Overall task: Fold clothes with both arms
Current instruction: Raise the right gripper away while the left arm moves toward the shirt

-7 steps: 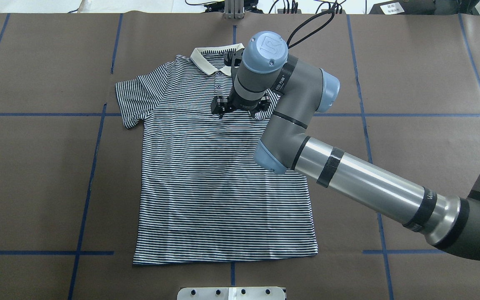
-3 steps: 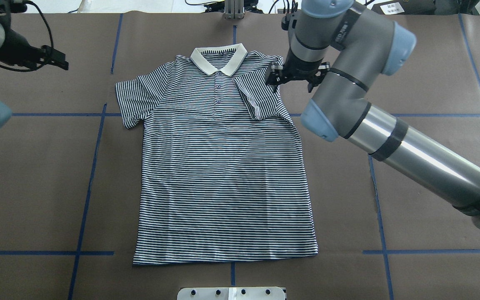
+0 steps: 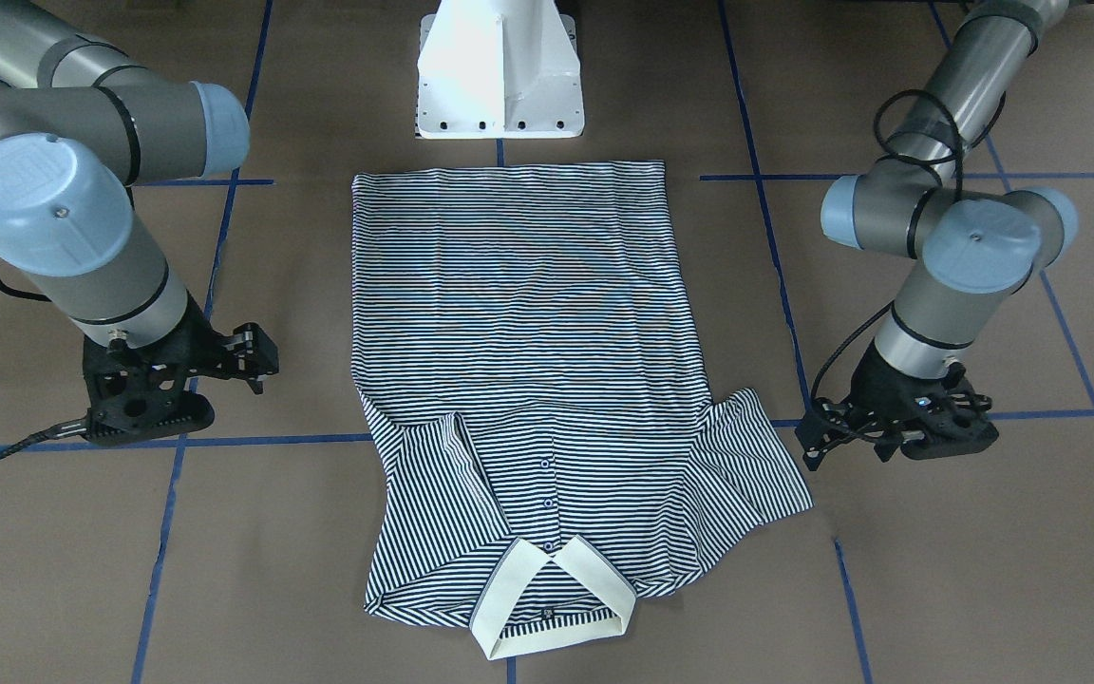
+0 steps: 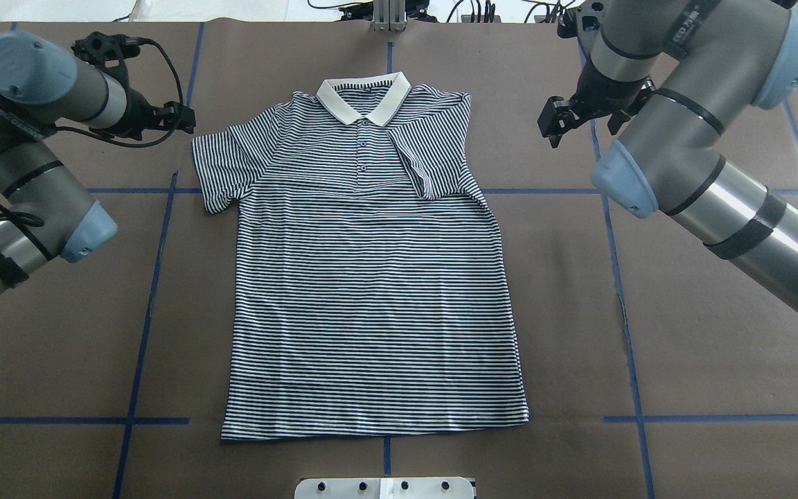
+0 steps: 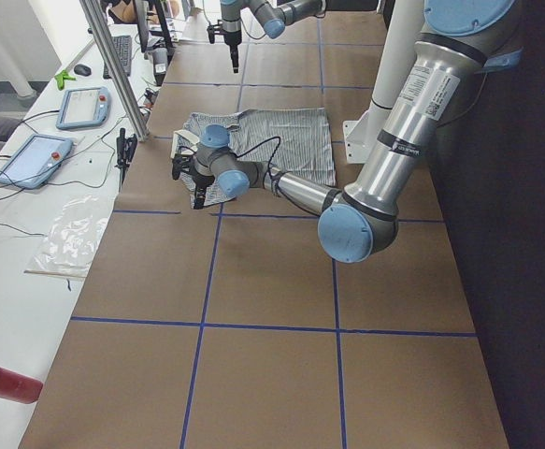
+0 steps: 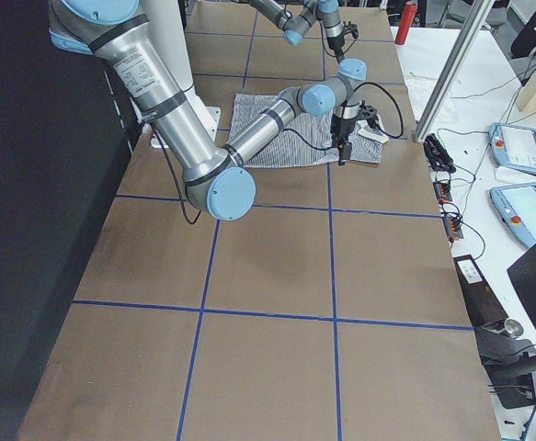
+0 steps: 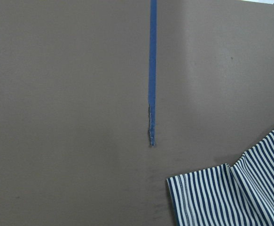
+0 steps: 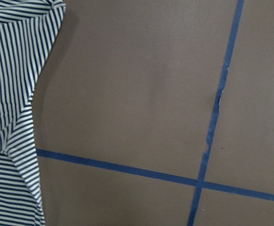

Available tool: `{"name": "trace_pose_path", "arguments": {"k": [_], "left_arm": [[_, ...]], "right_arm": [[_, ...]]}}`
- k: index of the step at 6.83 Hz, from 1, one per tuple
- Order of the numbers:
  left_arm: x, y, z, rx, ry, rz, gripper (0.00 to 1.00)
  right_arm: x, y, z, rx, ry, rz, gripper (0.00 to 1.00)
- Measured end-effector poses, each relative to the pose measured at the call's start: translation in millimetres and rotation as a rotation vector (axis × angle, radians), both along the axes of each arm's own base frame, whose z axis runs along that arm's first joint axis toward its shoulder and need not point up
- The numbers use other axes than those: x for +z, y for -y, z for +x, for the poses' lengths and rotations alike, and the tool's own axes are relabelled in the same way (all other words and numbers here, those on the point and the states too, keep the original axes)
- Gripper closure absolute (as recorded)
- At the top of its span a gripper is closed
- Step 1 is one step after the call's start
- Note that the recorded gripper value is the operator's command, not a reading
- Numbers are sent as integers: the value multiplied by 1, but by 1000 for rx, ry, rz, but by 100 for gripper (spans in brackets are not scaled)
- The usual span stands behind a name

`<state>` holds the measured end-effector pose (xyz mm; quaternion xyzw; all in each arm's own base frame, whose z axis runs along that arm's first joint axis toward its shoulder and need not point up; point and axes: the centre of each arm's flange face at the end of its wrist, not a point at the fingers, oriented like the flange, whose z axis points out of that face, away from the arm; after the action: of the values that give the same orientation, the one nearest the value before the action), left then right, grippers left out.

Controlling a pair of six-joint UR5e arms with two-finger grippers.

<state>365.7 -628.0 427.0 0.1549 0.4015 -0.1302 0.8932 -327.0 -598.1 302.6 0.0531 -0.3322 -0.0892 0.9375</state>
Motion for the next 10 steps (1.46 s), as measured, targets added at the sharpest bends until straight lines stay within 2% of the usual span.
{"name": "trace_pose_path", "arguments": {"k": [3,4,5,6,8,10], "left_arm": [[11,1,55,-24,53,17,4],[16,3,62,-28,61,24,6],[20,4,65,-29,65,26,15],[22,4,66,-29,67,27,32],[19,5,67,-29,65,31,72],[15,6,69,-26,66,35,96]], "right_arm": [[17,-14,17,-16,8,11,0],[17,-15,16,-15,11,12,0],[16,-15,16,-14,13,12,0],[14,-15,16,-13,15,13,0],[12,-14,15,-13,17,14,0],[11,-14,15,-14,18,14,0]]}}
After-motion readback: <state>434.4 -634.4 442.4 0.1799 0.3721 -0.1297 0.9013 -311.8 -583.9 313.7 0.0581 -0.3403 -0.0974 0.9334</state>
